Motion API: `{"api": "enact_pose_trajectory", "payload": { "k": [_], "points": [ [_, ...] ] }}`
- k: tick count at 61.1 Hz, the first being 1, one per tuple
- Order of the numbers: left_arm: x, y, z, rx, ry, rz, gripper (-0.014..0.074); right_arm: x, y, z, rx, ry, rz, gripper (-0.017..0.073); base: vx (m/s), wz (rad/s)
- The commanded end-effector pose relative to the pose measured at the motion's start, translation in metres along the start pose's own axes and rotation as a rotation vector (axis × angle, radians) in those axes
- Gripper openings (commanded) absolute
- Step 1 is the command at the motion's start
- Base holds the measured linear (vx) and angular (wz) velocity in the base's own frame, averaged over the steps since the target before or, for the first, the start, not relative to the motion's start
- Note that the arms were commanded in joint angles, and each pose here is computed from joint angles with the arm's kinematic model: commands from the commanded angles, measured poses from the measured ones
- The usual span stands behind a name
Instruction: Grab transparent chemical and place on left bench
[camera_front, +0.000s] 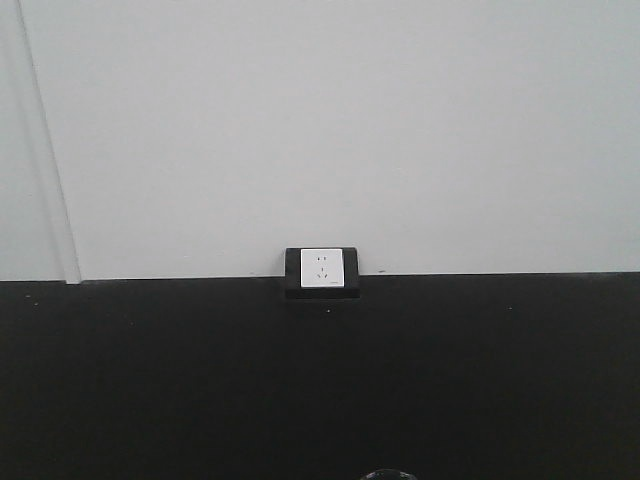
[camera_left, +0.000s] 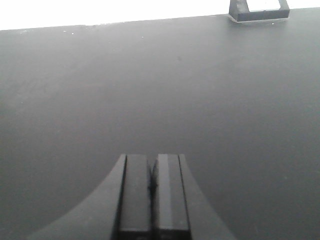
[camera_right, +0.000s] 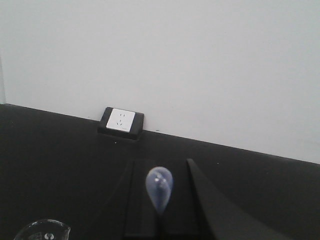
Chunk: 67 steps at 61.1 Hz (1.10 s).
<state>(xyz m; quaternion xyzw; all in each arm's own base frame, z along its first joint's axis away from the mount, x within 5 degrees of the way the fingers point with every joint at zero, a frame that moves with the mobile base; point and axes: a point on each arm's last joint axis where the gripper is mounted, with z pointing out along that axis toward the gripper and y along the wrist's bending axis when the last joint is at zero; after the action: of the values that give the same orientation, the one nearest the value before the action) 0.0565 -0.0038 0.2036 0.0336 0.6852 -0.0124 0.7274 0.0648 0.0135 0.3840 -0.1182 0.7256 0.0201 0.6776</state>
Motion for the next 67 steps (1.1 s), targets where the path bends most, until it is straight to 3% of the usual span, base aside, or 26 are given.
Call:
{"api": "enact_pose_trajectory", "payload": {
  "k": [1,67],
  "points": [
    [-0.0028,0.0001,-0.0013,-0.002,-0.081,-0.009,-0.0003,-0.0163,-0.0032,-0.0027,0.027,-0.100,-0.007,0.0000,-0.04,-0.01],
    [-0.0028,0.0001,-0.0013,-0.002,-0.081,-0.009,-0.0003,-0.0163,-0.0032,-0.0027,0.027,-0.100,-0.007,0.0000,-0.19,0.05]
  ]
}}
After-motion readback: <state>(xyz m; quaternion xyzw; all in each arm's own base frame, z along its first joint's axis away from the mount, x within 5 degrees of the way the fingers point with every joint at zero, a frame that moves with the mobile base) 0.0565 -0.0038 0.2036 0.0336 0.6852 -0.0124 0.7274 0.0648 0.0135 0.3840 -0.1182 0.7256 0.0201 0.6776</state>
